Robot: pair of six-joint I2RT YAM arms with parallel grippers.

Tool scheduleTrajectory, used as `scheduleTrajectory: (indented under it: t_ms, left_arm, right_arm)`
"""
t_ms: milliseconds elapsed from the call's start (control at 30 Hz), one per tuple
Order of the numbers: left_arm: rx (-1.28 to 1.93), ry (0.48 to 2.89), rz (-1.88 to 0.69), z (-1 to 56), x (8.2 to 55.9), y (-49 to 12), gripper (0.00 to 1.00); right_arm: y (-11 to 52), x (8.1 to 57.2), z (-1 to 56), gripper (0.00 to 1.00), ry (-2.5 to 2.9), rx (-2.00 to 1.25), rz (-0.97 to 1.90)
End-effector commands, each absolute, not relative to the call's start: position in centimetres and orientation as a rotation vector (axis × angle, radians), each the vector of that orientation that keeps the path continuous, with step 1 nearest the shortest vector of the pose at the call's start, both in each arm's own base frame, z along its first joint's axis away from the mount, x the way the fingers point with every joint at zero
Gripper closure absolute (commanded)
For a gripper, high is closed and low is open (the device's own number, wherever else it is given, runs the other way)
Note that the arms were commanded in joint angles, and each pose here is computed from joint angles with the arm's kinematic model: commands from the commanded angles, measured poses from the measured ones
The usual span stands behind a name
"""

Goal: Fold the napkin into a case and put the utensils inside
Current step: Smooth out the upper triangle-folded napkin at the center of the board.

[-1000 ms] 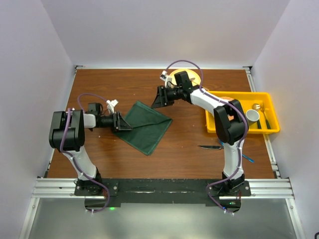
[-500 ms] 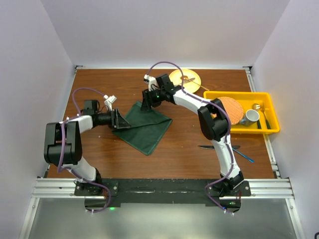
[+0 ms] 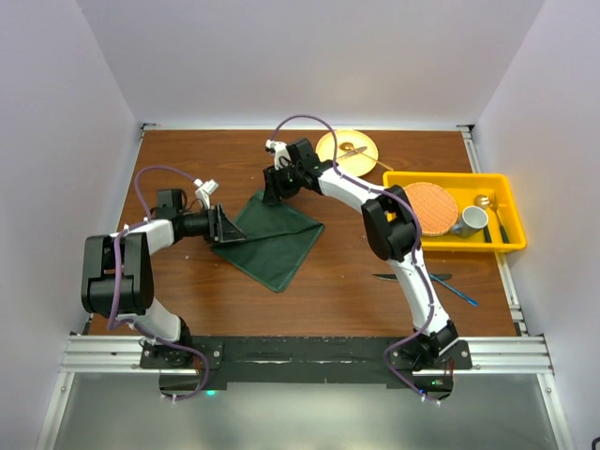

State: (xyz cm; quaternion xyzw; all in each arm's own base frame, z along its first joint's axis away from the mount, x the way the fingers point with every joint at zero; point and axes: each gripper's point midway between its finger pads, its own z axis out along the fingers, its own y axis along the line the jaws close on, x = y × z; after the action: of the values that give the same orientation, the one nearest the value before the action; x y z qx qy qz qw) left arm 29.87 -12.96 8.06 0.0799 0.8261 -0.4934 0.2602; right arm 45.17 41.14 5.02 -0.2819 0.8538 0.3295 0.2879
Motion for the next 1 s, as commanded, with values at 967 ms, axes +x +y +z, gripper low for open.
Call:
scheduleTrajectory:
  t_ms: [967]
  left_arm:
    - [0.193, 2.198, -1.303, 8.8, 31.3, -12.0, 0.52]
  right_arm:
    - [41.2, 45.5, 7.6, 0.92, 2.190, -0.814, 0.867]
